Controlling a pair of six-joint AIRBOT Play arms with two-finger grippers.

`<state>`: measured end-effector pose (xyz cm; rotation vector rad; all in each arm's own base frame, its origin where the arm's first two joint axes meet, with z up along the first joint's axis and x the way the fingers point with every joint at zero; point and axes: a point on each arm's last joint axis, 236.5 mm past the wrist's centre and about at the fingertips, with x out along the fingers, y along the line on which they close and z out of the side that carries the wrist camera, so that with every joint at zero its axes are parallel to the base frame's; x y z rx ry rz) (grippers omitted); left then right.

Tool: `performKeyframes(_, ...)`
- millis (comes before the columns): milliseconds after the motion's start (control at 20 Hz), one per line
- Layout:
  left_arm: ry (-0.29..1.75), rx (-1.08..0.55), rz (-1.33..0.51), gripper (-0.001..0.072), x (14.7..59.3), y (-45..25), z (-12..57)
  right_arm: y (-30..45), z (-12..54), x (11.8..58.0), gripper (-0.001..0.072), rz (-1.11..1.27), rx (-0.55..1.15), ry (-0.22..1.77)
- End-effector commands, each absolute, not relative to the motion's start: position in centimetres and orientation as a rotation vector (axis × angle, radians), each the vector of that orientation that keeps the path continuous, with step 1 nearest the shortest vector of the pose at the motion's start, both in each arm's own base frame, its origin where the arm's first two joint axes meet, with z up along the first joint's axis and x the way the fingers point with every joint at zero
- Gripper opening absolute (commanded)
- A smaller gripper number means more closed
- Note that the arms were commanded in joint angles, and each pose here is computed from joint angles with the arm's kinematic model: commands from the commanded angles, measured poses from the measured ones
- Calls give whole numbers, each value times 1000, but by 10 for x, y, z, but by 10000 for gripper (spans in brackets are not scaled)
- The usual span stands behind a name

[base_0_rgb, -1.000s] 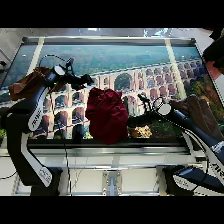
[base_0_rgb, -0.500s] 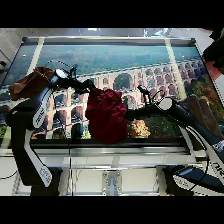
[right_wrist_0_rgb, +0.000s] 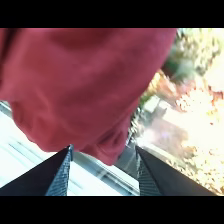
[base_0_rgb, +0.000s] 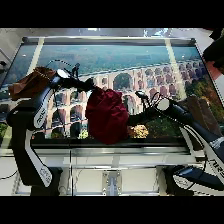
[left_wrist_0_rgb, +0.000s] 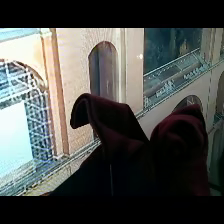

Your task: Fold the shirts.

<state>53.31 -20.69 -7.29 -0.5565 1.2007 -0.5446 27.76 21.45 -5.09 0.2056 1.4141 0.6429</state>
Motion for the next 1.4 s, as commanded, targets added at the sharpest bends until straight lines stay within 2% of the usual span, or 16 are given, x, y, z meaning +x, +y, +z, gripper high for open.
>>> performKeyframes(0,1181,-560,-551,13,536,-204,-62,222,-73,283,456,637,250,1430)
performKeyframes(300,1170,-556,-555,14,536,-205,-56,250,-94,309,454,674,389,1365)
performKeyframes(350,1171,-557,-555,14,536,-205,-56,255,-94,310,415,693,411,1359)
performKeyframes(450,1173,-559,-556,13,535,-204,-54,261,-89,317,24,724,421,1327)
performKeyframes(600,1110,-556,-561,12,538,-185,-11,264,-43,323,12,830,347,1279)
performKeyframes(700,1012,-528,-571,12,536,-153,50,249,14,325,11,874,247,1228)
performKeyframes(850,839,-466,-555,12,508,-94,159,204,121,318,12,805,79,1073)
performKeyframes(1000,595,-366,-473,12,455,-41,276,162,247,290,11,678,-49,774)
performKeyframes(1100,434,-295,-407,12,407,-24,344,150,320,258,11,641,-57,566)
performKeyframes(1250,204,-129,-343,12,326,-32,425,142,387,217,10,634,-63,370)
performKeyframes(1350,88,-40,-306,12,286,-43,458,140,412,205,11,632,-71,298)
